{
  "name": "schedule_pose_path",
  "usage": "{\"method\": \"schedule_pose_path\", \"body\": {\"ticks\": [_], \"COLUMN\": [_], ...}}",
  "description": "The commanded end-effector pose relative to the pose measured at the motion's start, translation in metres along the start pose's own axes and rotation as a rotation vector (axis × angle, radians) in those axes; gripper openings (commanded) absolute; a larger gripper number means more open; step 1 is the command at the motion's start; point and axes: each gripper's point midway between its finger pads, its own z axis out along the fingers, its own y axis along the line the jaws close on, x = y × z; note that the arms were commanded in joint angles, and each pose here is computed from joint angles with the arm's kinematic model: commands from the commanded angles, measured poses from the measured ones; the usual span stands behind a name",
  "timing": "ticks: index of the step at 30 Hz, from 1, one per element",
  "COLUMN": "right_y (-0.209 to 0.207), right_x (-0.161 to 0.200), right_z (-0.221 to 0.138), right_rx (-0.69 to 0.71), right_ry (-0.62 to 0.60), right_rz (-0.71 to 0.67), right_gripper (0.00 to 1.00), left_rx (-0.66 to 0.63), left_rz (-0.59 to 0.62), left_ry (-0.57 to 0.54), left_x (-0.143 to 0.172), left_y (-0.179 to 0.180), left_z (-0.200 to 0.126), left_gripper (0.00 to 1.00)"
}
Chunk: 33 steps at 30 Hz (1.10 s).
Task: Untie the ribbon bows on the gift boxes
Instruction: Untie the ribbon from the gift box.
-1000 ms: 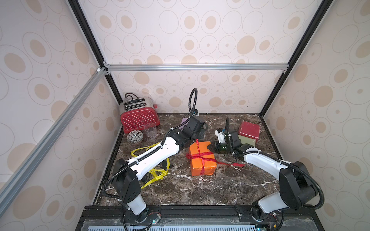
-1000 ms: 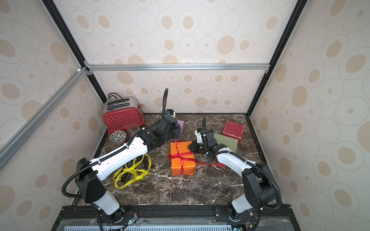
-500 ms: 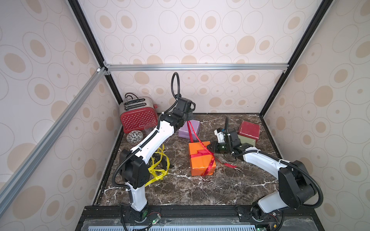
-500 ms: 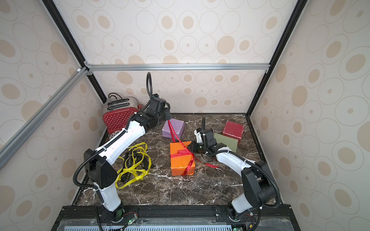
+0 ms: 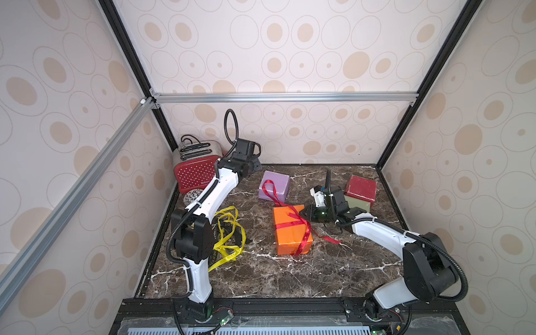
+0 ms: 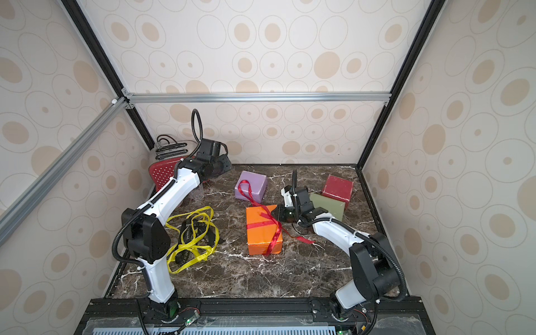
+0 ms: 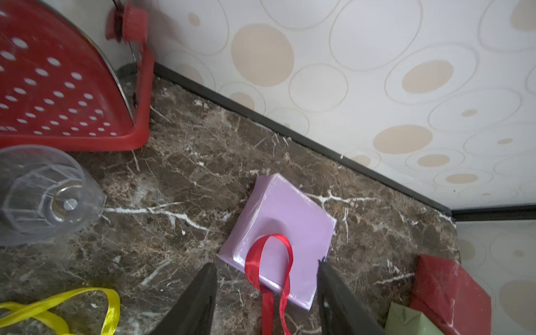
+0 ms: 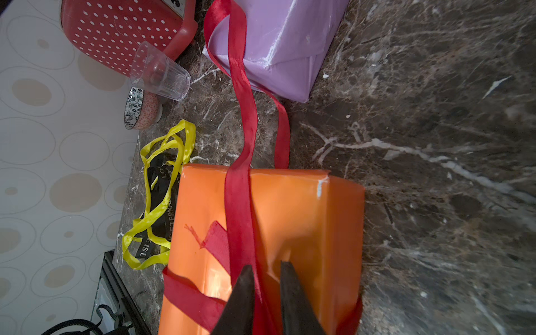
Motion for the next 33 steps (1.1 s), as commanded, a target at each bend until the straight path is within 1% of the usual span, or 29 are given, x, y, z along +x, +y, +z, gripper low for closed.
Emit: {"method": "schedule_pose_path", "body": {"ticks": [1, 3, 5, 7, 10, 13, 17, 19, 21, 24, 26, 33], "right_y": [-0.013, -0.014, -0.013, -0.013, -0.012, -0.013, -0.012, -0.012, -0.012, -0.012, -0.012, -0.012], "right_x": [0.020, 0.021, 0.021, 0.021, 0.021, 0.020, 0.021, 0.021, 0.021, 0.021, 0.021, 0.021], "right_z": [0.007, 0.007, 0.007, 0.008, 0.008, 0.008, 0.008, 0.008, 0.008, 0.009, 0.008, 0.009], "right_rx": [0.052, 0.053, 0.050, 0.048, 0.046, 0.047, 0.045, 0.045, 0.045, 0.045, 0.045, 0.042], "right_ry": [0.080, 0.081, 0.081, 0.082, 0.083, 0.082, 0.082, 0.083, 0.083, 0.085, 0.084, 0.088], "right_rz": [0.020, 0.021, 0.020, 0.020, 0.019, 0.019, 0.019, 0.018, 0.018, 0.020, 0.019, 0.019], "right_gripper": [0.21, 0.21, 0.21, 0.21, 0.21, 0.21, 0.21, 0.21, 0.21, 0.21, 0.21, 0.21], "left_rx": [0.067, 0.083, 0.120, 0.137, 0.130, 0.125, 0.088, 0.066, 0.013, -0.043, -0.072, -0.021], "left_rz": [0.031, 0.053, 0.045, 0.064, 0.145, 0.167, 0.155, 0.171, 0.205, 0.203, 0.173, 0.164], "left_ry": [0.062, 0.086, 0.134, 0.182, 0.238, 0.295, 0.318, 0.344, 0.379, 0.377, 0.379, 0.435], "left_x": [0.038, 0.065, 0.095, 0.123, 0.154, 0.176, 0.186, 0.190, 0.200, 0.207, 0.210, 0.219], "left_y": [-0.026, -0.036, -0.046, -0.058, -0.072, -0.071, -0.065, -0.069, -0.065, -0.060, -0.054, -0.071], "left_z": [-0.017, -0.021, -0.021, -0.021, -0.024, -0.019, -0.016, -0.017, -0.021, -0.022, -0.019, -0.012], "left_gripper": [0.59, 0.60, 0.60, 0.59, 0.61, 0.61, 0.60, 0.59, 0.58, 0.53, 0.50, 0.50]}}
